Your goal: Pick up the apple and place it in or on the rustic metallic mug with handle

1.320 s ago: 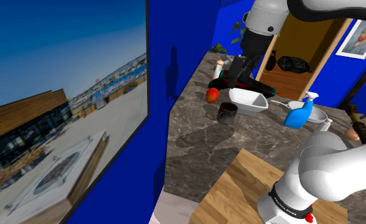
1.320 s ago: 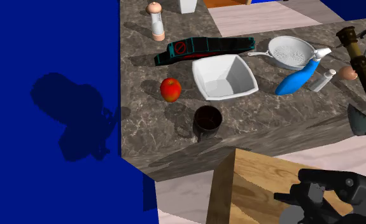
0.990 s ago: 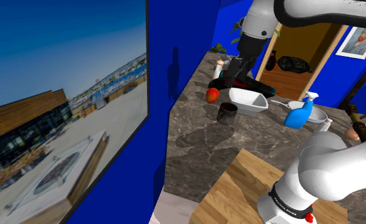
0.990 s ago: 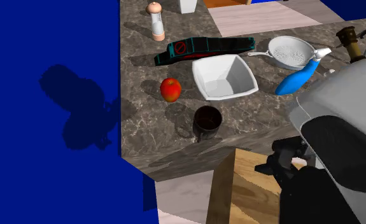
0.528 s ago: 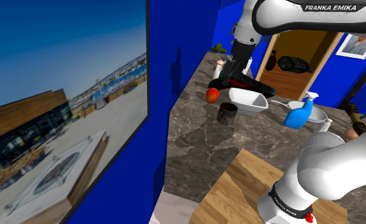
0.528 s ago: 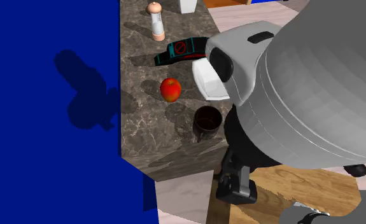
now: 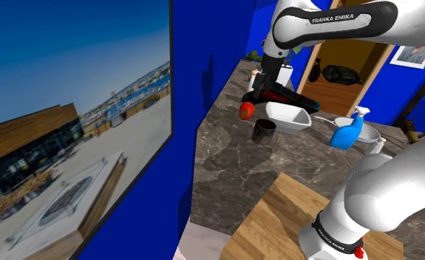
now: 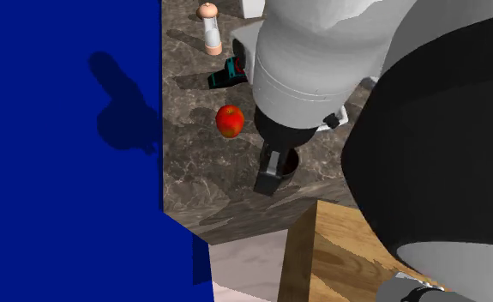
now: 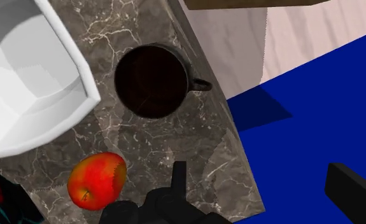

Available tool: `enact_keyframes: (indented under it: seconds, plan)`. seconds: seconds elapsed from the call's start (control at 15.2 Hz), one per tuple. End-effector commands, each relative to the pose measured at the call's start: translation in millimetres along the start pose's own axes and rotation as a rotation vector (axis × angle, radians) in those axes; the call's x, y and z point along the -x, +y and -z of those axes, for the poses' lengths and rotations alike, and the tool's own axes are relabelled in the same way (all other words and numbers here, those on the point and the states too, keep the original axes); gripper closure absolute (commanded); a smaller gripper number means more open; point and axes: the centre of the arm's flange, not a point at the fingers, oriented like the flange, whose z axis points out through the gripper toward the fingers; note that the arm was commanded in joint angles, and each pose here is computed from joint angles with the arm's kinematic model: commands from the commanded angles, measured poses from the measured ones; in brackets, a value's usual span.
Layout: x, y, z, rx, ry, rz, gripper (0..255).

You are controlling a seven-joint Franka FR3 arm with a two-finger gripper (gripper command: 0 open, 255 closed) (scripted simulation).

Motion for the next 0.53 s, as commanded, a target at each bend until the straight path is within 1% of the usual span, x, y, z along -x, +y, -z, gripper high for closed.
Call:
enact_keyframes:
  seconds: [0.0, 0.46]
  plan:
    - [-13.0, 20.2, -13.3, 0.001, -0.004, 0.005, 0]
    - [-62.5, 87.2, -55.7, 0.003, -0.02, 0.019, 0]
